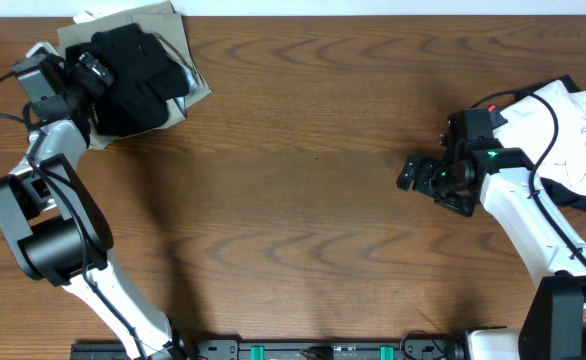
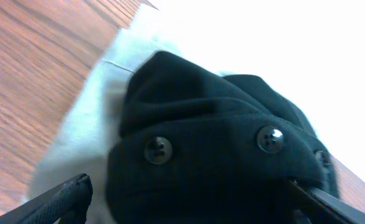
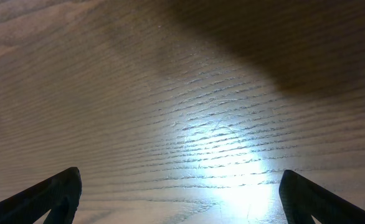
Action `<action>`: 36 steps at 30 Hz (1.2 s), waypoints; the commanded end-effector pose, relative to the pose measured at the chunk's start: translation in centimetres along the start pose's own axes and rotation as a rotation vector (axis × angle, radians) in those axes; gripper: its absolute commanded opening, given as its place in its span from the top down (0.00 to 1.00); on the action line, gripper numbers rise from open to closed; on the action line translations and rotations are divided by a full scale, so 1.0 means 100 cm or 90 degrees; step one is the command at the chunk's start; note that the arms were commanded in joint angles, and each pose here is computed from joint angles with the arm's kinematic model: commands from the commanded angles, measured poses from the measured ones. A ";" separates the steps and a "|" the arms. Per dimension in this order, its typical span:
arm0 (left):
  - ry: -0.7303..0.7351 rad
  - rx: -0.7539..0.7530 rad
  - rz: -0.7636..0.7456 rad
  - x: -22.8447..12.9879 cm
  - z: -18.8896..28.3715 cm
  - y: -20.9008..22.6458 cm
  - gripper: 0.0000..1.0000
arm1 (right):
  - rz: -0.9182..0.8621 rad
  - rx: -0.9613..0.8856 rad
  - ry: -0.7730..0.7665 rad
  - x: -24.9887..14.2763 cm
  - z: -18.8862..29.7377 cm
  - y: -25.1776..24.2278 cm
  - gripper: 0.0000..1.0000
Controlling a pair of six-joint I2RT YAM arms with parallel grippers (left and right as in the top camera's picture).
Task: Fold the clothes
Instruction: 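Lower the shirt onto the trousers and adjust it with the left gripper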
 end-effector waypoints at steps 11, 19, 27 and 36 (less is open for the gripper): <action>0.031 -0.111 0.126 0.003 -0.002 -0.026 0.14 | 0.003 0.005 -0.021 0.007 0.008 0.001 0.01; -0.028 -0.123 0.069 0.010 -0.012 -0.024 0.14 | 0.003 0.005 -0.021 0.007 0.008 0.001 0.01; -0.180 -0.135 -0.024 0.040 -0.013 -0.027 0.17 | 0.003 0.005 -0.021 0.007 0.008 0.001 0.01; -0.241 -0.084 -0.017 0.058 -0.008 -0.015 0.12 | 0.003 0.005 -0.021 0.007 0.008 0.001 0.01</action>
Point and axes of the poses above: each gripper's point midway between its finger pads, its own z axis back along the fingers, its own y axis along the line the jaws close on, x = y × z, the point moved 6 cm from there along z, back along the fingers, and after that the axes turned 1 degree about -z, right-handed, at the moved point
